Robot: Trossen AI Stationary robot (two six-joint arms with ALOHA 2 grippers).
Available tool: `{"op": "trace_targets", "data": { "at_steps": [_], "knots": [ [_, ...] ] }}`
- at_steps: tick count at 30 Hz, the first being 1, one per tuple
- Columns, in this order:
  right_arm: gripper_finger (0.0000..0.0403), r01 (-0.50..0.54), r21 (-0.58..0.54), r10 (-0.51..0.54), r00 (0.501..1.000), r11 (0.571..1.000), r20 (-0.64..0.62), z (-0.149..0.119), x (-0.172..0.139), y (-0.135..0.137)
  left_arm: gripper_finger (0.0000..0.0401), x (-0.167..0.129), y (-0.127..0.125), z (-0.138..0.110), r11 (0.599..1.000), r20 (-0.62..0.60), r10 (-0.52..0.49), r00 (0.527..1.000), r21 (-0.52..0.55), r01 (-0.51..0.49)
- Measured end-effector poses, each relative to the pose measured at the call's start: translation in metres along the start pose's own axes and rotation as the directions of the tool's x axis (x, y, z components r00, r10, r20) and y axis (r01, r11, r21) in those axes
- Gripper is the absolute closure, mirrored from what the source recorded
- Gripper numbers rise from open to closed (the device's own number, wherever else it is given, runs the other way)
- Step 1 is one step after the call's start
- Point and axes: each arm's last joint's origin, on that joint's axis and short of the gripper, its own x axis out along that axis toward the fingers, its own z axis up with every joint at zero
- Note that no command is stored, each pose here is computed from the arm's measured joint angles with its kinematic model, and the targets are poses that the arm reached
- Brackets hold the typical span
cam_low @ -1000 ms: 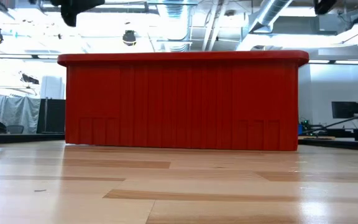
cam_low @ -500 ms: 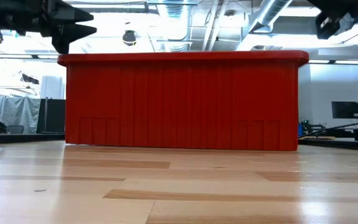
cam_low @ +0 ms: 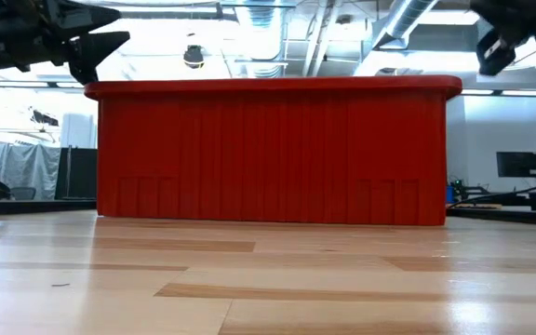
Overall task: Pick and place slides into bin
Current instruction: Return to Home Position
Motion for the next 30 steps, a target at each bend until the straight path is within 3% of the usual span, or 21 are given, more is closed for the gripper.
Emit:
{"op": "trace_targets", "data": {
  "at_steps": [8, 21, 30],
  "knots": [
    [0.0351, 0.008, 0.031, -0.006, 0.999, 0.999, -0.049, -0.021, 0.005, -0.003, 0.0218, -0.004, 0.001, -0.003, 1.0, -0.028, 0.001, 1.0, 0.022, 0.0],
    [0.0351, -0.008, 0.076, 0.009, 1.0, 0.997, -0.016, -0.064, 0.015, -0.011, 0.0218, -0.004, 0.002, -0.004, 0.999, -0.038, 0.023, 0.999, 0.024, -0.022],
    [0.0351, -0.022, 0.16, 0.03, 0.998, 0.987, -0.047, -0.067, 0.015, -0.009, 0.0218, -0.004, 0.002, -0.004, 1.0, -0.043, 0.019, 0.999, 0.026, -0.018]
  ]
}}
